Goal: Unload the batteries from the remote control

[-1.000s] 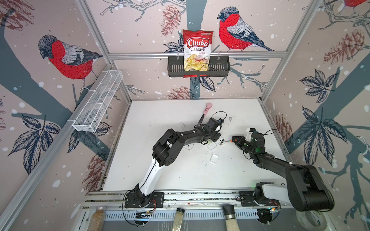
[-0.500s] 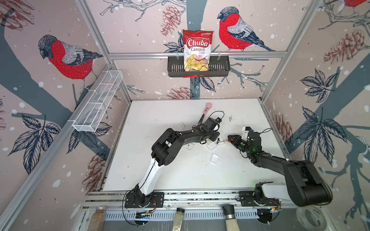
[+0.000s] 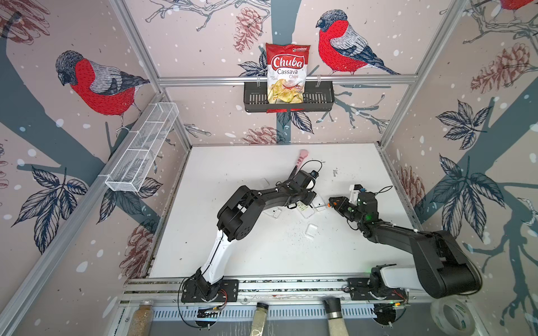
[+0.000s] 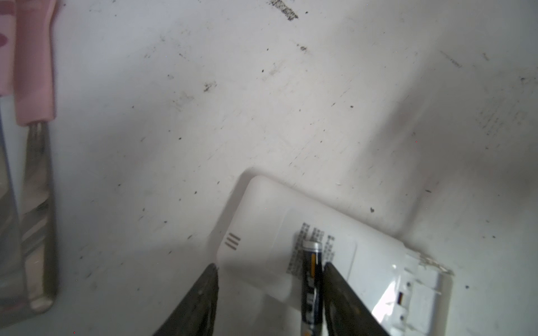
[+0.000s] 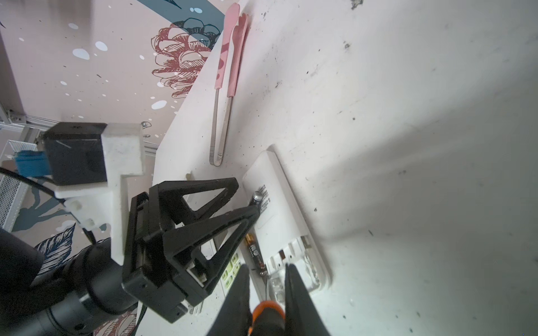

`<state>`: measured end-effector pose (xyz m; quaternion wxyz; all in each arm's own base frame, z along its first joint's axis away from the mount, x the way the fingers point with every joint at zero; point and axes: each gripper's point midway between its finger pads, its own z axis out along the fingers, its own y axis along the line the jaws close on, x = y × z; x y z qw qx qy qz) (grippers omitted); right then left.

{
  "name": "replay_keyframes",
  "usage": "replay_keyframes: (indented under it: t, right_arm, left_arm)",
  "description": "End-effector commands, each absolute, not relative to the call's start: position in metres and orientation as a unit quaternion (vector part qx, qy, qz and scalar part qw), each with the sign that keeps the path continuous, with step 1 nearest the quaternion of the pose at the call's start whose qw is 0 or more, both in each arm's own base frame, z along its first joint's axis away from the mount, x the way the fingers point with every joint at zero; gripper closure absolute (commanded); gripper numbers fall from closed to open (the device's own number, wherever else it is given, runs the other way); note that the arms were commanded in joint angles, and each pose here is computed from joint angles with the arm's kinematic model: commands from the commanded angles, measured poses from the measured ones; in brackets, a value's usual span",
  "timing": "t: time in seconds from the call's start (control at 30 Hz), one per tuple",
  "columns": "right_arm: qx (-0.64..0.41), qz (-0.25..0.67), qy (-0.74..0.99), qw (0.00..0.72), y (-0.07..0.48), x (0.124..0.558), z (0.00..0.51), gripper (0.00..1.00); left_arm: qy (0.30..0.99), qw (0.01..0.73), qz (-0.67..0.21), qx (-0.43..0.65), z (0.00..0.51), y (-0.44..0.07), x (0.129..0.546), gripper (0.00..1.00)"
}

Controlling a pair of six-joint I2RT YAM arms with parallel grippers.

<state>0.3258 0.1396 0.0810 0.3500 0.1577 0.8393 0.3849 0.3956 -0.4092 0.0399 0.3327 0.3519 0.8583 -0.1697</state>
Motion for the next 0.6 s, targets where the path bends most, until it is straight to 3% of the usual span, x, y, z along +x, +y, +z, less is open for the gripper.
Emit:
replay_keyframes:
  t: [0.0,0.47,0.57]
  right_arm:
    - [0.150,0.394,0.828,0.371,0.142,0.335,0.095,1.00]
    - [0.147,0.379,0.830,0.381,0.136,0.356,0.112,1.00]
    - [0.139,0.382,0.831,0.380,0.138,0.366,0.120,1.00]
  left_arm:
    - [0.871,0.316,-0.155,0.343,0.037,-0.393,0.393,0.44]
    - [0.870,0.339,-0.153,0.323,0.062,-0.376,0.390,0.43]
    - [0.868,0.358,-0.150,0.309,0.082,-0.369,0.391,0.37]
